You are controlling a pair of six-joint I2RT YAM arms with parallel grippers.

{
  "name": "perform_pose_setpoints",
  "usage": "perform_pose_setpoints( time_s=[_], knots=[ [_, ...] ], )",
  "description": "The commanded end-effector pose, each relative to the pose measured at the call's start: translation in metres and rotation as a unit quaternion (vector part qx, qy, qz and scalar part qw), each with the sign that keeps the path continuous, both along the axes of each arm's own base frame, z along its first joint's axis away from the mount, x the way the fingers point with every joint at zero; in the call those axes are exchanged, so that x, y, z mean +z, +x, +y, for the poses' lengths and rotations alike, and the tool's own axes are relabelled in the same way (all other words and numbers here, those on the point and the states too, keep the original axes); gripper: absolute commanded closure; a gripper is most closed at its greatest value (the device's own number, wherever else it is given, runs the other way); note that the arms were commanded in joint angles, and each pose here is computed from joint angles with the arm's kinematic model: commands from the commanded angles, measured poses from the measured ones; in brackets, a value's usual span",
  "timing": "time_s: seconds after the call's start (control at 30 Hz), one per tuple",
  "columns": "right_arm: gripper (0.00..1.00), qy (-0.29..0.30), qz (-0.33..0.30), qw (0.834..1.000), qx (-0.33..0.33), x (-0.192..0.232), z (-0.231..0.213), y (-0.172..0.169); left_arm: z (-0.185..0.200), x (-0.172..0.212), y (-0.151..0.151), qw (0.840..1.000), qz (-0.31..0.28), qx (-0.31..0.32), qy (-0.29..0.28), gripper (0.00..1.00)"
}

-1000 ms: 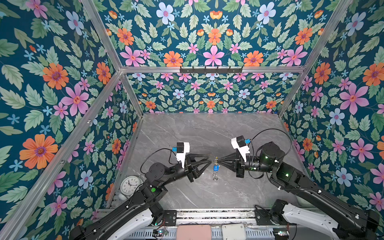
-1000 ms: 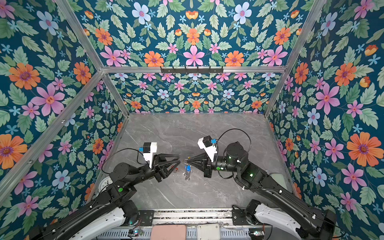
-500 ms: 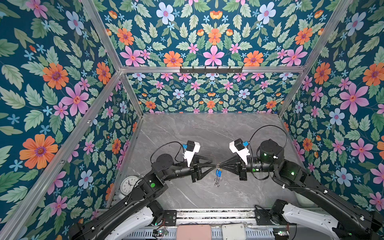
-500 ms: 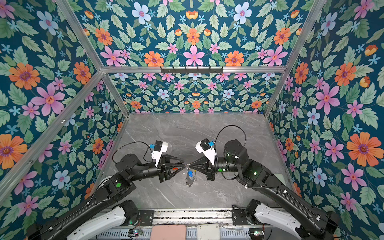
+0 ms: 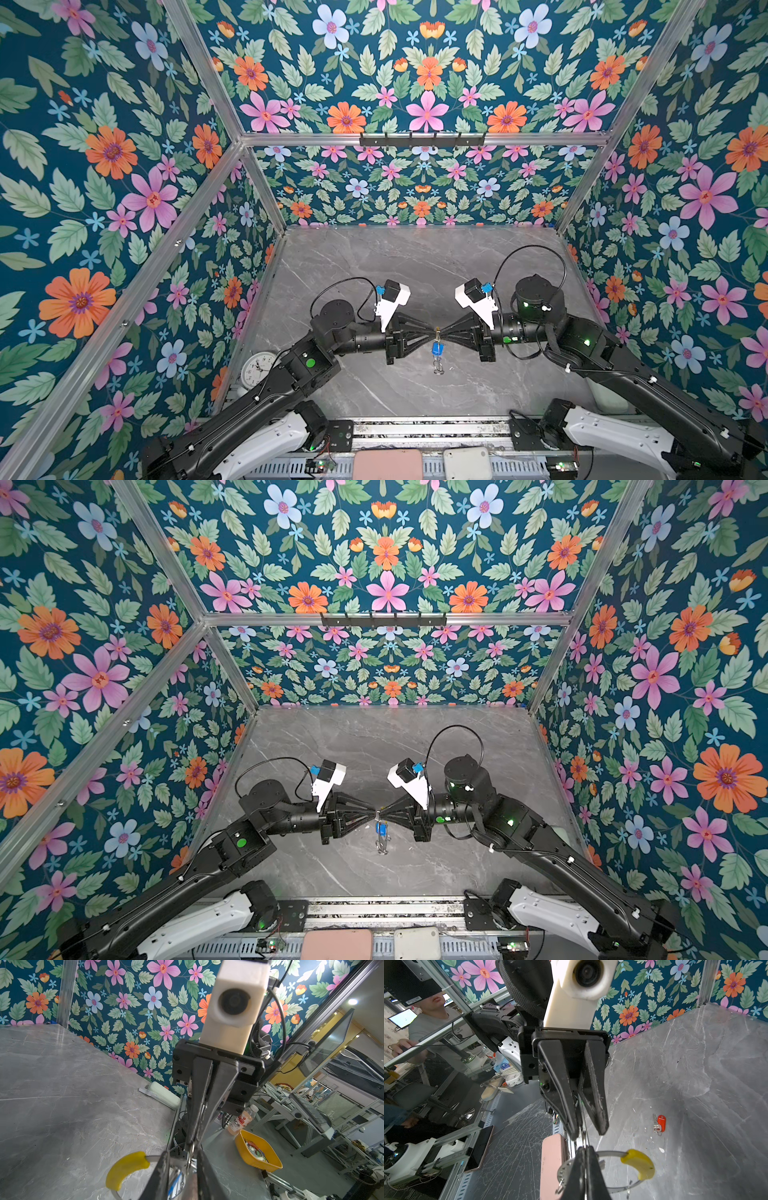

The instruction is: Remove the keys from the keyring

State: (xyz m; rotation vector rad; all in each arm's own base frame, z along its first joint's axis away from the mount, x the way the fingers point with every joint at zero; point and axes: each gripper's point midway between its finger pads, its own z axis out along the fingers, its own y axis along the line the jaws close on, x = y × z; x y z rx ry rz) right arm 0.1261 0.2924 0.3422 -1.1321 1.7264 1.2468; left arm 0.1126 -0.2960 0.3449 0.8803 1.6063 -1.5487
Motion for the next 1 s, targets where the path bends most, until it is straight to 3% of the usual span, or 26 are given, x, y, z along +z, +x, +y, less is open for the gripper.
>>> perform_pose_setpoints(
  time_s=[0.0,0.67,0.97],
  knots=[
    [1.00,0.000,-0.011,1.000,0.003,0.002,0.000,0.000,0.000,0.002,-0.004,1.000,-0.007,-0.012,0.001,0.77],
    [1.00,0.008,-0.008,1.000,-0.006,0.011,0.002,0.005,0.000,0.004,-0.003,1.000,-0.011,-0.007,-0.016,0.98],
    [0.68,0.068,-0.019,0.997,-0.023,0.036,0.002,0.007,0.006,0.017,0.002,0.997,-0.032,0.022,-0.065,1.00]
  ],
)
